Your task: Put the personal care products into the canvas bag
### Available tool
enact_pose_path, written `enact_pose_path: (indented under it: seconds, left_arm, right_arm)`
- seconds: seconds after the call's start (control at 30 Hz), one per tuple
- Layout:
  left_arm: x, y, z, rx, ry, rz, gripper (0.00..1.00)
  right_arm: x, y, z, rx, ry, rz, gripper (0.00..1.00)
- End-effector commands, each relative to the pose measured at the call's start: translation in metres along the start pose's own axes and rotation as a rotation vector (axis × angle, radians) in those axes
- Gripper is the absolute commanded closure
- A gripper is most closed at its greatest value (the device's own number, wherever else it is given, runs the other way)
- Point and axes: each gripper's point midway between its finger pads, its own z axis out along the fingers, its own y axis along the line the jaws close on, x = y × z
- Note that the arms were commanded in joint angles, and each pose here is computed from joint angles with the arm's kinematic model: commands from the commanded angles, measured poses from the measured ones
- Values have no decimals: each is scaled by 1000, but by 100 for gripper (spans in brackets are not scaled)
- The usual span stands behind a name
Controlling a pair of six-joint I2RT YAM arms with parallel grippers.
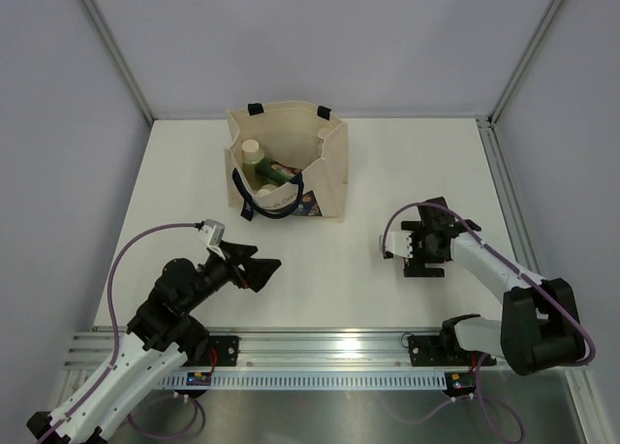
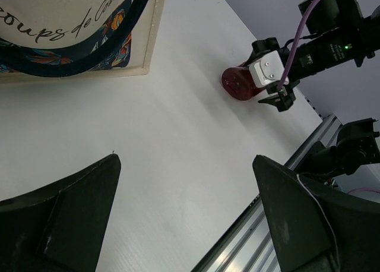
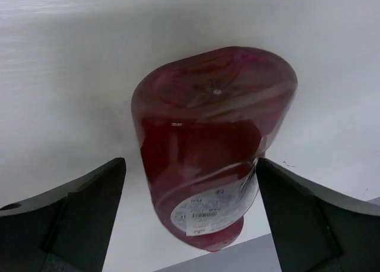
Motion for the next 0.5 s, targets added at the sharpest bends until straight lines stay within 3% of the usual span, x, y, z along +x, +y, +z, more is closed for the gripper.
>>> enact_pose_path:
  seconds: [0.0,0.17,0.27,0.3,0.33,0.43,0.47]
  left_arm:
    - [-9,-4,0,13,-23,6,1]
    - [-7,-4,0,11,-12,5,1]
    - [-9,-5,-1,11,-22,5,1]
    - [-9,-5,-1,11,-21,3,1]
    - [-9,-5,-1,11,-21,3,1]
    - [-9,-6,-1,15,-20,2,1]
    - [-9,-8,-1,30,-22,3,1]
  right_arm:
    - [12,-42,5,163,78,-3,0]
    - [18,-41,31,104,115,63,4]
    - [21,-39,45,52,143,136,18]
    - [19,-48,48,42,145,165,30]
    - [15,-36,48,-22,130,225,36]
    - [-5,-41,32,-119,6,366,53]
    - [-12,-60,20,-96,-44,394,55]
